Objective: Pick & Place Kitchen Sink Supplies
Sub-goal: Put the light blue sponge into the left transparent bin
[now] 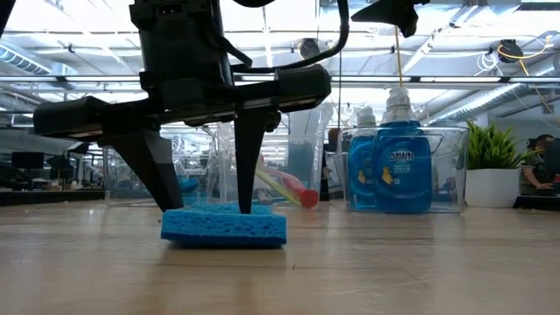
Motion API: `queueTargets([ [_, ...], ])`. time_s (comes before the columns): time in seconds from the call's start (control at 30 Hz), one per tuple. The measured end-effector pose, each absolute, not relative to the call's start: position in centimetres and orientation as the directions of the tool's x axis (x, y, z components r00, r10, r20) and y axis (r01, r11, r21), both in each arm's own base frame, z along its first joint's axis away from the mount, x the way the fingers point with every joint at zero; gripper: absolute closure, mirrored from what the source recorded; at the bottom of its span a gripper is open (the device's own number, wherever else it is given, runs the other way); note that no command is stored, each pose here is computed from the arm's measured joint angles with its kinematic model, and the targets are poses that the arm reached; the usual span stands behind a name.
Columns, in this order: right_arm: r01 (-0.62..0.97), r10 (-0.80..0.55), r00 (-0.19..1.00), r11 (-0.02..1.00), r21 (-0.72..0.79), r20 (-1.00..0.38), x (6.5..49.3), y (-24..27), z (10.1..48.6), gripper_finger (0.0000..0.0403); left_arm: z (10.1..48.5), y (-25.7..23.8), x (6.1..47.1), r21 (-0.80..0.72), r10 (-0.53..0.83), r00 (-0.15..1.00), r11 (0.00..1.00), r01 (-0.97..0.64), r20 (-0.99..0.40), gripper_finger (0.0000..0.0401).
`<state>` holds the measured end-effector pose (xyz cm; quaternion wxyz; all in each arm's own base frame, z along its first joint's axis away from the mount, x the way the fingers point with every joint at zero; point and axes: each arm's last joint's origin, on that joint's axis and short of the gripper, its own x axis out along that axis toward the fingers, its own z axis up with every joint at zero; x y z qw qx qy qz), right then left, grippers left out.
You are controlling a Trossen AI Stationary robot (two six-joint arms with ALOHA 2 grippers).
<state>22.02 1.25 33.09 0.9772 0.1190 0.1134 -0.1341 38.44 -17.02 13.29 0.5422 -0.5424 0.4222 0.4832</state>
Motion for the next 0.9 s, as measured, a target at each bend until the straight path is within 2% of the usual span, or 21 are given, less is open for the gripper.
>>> queueTargets([
  [0.7, 0.289, -0.235, 0.938, 0.936, 0.202, -0.254, 22.02, 1.25, 33.09, 0.0190, 13.26, -16.97, 38.45, -0.185, 0.071, 0.179, -0.079, -0.980, -0.981, 0.0190],
  [0.8, 0.289, -0.235, 0.938, 0.936, 0.202, -0.254, 22.02, 1.25, 33.09, 0.0190, 13.25, -16.97, 38.43, -0.181, 0.068, 0.176, -0.077, -0.980, -0.982, 0.0207],
  [0.9, 0.289, -0.235, 0.938, 0.936, 0.202, -0.254, 22.02, 1.25, 33.09, 0.0190, 13.24, -16.96, 38.41, -0.180, 0.069, 0.174, -0.080, -0.980, -0.982, 0.0250],
])
